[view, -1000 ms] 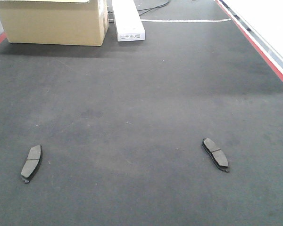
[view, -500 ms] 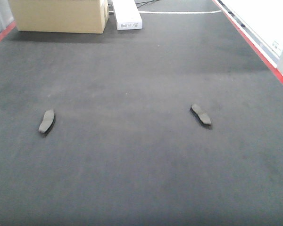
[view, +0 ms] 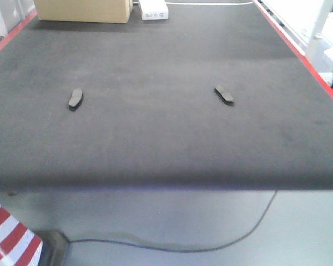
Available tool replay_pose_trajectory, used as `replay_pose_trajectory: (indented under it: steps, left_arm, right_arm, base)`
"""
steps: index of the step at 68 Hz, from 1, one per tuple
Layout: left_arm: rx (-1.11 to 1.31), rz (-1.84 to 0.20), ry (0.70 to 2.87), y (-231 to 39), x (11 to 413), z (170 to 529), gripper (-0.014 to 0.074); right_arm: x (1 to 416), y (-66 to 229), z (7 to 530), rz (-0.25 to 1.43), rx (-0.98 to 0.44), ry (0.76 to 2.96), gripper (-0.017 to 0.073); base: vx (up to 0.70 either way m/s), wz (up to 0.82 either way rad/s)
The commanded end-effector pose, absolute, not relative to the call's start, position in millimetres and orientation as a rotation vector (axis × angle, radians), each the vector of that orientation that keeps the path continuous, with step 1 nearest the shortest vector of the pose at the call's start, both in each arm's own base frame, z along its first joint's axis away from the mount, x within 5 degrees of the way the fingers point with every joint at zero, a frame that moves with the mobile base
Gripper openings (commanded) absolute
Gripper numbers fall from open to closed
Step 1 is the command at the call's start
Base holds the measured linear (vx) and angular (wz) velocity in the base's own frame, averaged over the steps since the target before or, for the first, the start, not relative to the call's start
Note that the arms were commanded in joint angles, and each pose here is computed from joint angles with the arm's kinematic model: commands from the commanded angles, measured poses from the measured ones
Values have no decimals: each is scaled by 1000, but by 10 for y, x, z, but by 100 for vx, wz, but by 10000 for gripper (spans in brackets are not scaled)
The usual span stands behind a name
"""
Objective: Move and align brake pads A on conveyor
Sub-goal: 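Raise both grippers and drive away from the conveyor belt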
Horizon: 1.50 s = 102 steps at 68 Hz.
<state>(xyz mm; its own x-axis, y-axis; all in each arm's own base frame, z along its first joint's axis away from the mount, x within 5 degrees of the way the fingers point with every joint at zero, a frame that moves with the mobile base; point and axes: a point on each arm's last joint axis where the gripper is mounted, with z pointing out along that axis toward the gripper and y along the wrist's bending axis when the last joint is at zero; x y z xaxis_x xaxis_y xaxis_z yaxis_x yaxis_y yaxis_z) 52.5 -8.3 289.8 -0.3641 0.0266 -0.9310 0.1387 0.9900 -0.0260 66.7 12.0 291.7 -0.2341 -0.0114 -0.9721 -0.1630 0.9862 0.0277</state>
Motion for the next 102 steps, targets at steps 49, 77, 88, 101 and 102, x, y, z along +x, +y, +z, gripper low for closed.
replay_pose_trajectory:
  steps: [49,77,88,101,102]
  left_arm:
    - [107,-134,1858,-90,541,3035,414]
    - [107,-134,1858,-90,541,3035,414]
    - [107,-134,1858,-90,541,3035,414]
    - [107,-134,1858,-90,541,3035,414]
    - [107,-134,1858,-90,541,3035,414]
  right_arm:
    - [678,113,3067,132,-121,1713,432]
    - [678,113,3067,132,-121,1713,432]
    - [678,113,3067,132,-121,1713,432]
    - [678,113,3067,132,-121,1713,432]
    - [678,113,3067,132,-121,1713,432]
  base:
    - [-34,0]
    - [-20,-54]
    - [-18,-84]
    - [-16,-87]
    - [-13,-82]
